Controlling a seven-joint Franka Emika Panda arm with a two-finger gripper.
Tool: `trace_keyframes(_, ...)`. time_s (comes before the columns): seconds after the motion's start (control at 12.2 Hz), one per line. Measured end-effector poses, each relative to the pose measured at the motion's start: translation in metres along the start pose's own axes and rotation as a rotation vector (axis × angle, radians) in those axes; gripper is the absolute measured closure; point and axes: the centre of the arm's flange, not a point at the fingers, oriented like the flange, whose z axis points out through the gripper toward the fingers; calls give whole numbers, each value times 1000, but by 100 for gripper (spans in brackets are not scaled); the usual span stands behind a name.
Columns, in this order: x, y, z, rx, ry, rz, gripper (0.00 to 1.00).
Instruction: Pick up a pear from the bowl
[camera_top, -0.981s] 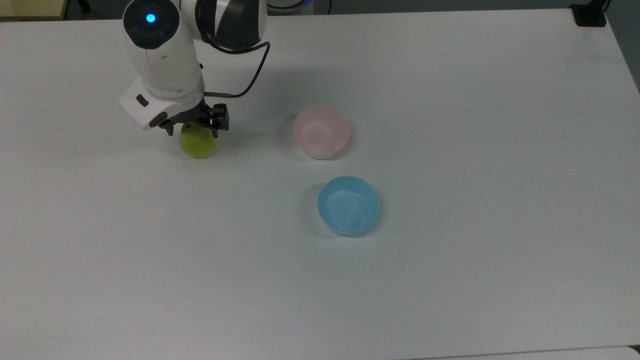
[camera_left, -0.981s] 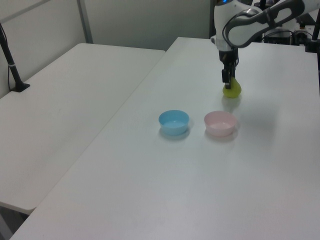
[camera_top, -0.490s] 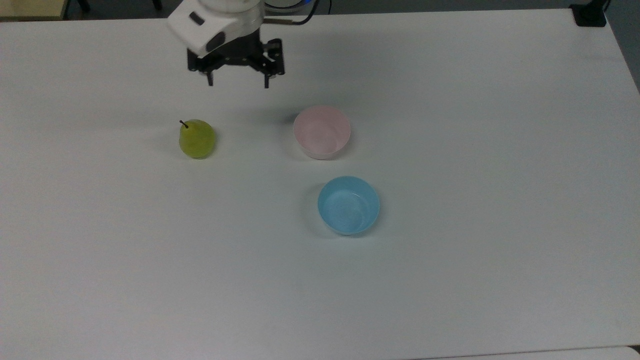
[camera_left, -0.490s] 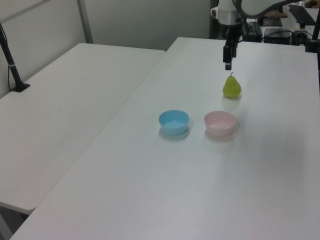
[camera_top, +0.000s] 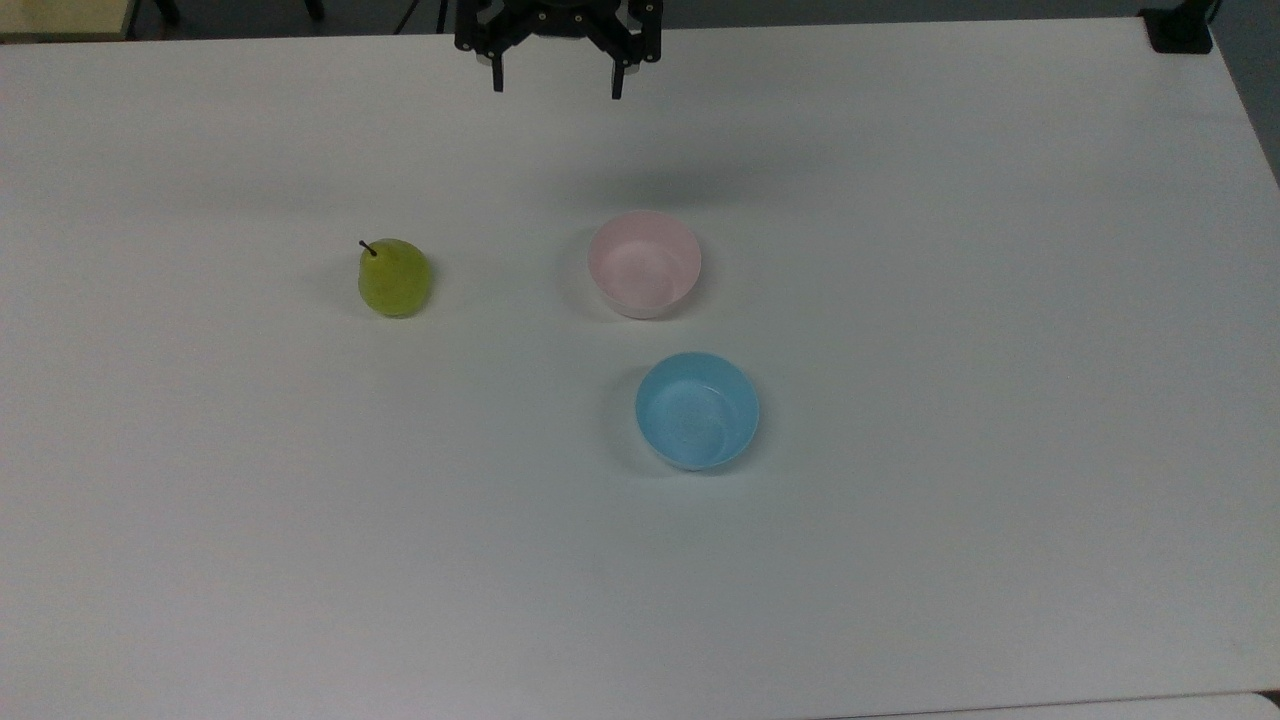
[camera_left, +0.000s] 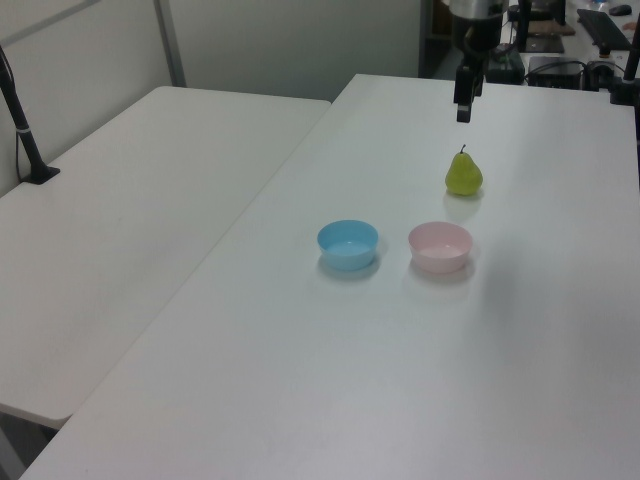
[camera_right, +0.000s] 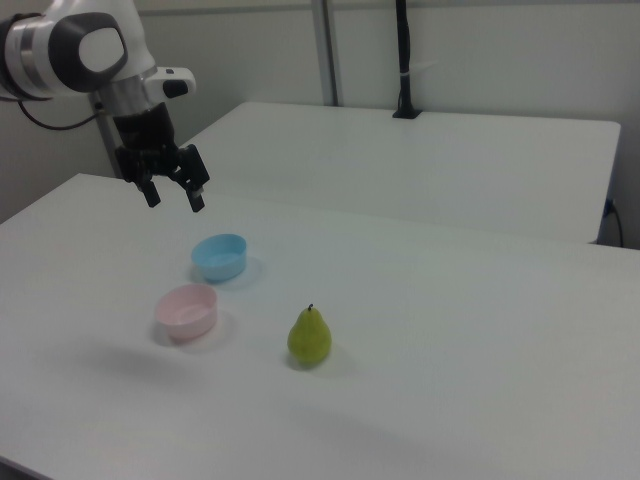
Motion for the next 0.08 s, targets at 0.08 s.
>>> trace_keyframes(0.08,-3,3,-5,4,2,7,0)
